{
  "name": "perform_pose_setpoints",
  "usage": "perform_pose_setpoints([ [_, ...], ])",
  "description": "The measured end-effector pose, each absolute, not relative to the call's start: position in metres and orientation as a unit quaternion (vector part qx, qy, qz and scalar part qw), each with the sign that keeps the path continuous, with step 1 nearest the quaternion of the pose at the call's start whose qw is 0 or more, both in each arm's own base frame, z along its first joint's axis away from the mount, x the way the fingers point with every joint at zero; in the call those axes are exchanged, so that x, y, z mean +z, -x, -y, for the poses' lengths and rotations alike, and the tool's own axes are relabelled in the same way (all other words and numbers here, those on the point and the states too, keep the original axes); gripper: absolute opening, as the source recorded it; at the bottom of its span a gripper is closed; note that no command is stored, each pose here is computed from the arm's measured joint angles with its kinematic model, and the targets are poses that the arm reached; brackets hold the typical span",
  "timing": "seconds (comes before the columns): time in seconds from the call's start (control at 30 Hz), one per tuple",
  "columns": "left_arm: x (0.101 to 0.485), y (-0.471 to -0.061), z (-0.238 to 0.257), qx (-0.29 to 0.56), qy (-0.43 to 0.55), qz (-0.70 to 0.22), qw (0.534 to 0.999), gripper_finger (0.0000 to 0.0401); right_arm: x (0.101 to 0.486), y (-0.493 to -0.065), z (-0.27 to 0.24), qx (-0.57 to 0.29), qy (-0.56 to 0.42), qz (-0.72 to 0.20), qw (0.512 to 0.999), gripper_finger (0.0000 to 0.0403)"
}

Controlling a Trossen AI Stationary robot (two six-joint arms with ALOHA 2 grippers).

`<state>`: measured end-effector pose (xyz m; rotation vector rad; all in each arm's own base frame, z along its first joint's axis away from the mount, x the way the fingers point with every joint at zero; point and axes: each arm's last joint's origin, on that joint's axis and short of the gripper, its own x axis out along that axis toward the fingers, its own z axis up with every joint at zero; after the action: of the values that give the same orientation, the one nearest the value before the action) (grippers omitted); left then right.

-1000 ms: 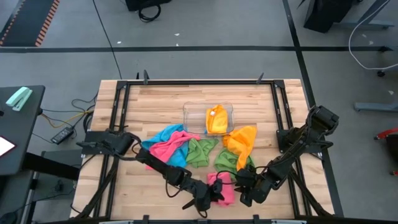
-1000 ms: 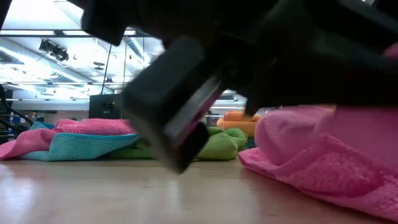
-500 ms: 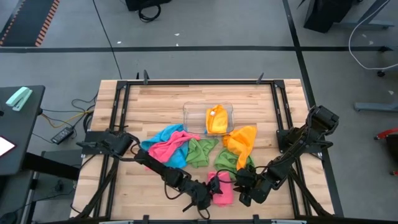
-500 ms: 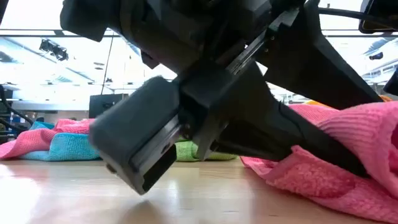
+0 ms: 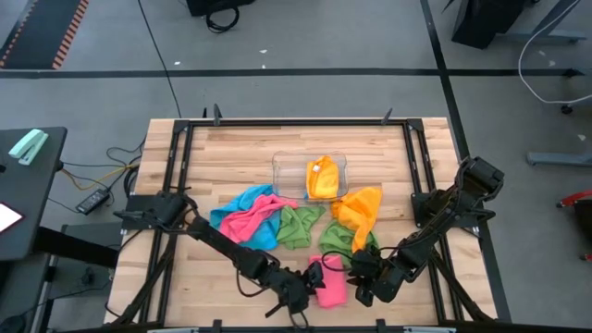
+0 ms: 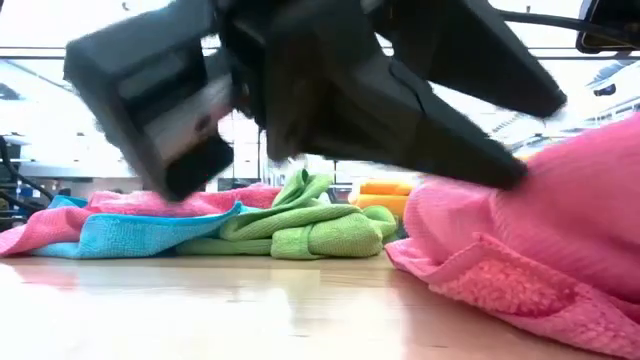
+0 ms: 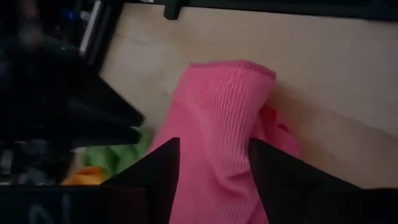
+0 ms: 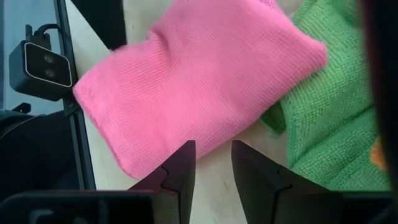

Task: Fold microfiber towels
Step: Fold the bottom pink microfiber cloth

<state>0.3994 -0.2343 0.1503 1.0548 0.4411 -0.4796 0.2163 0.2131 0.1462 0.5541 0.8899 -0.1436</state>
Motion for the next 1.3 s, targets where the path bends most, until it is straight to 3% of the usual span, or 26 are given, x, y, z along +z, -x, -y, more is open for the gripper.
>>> perform_pose_setpoints([
  [0.23, 0.142, -0.397, 0.228, -0.243, -0.554, -0.233, 0.762, 0.0202, 0.146, -0.217, -0.213, -0.075, -0.263, -0.416, 0.867, 0.0112],
  [0.77, 0.136, -0.401, 0.225, -0.237, -0.597, -0.223, 0.733, 0.0263, 0.147, -0.217, -0.212, -0.079, -0.263, -0.410, 0.870, 0.0112],
  [1.1, 0.134, -0.413, 0.207, -0.218, -0.592, -0.232, 0.741, 0.0242, 0.147, -0.218, -0.211, -0.093, -0.259, -0.391, 0.878, 0.0112],
  [1.3, 0.126, -0.415, 0.207, -0.245, -0.612, -0.212, 0.722, 0.0213, 0.147, -0.218, -0.211, -0.096, -0.256, -0.391, 0.879, 0.0112],
])
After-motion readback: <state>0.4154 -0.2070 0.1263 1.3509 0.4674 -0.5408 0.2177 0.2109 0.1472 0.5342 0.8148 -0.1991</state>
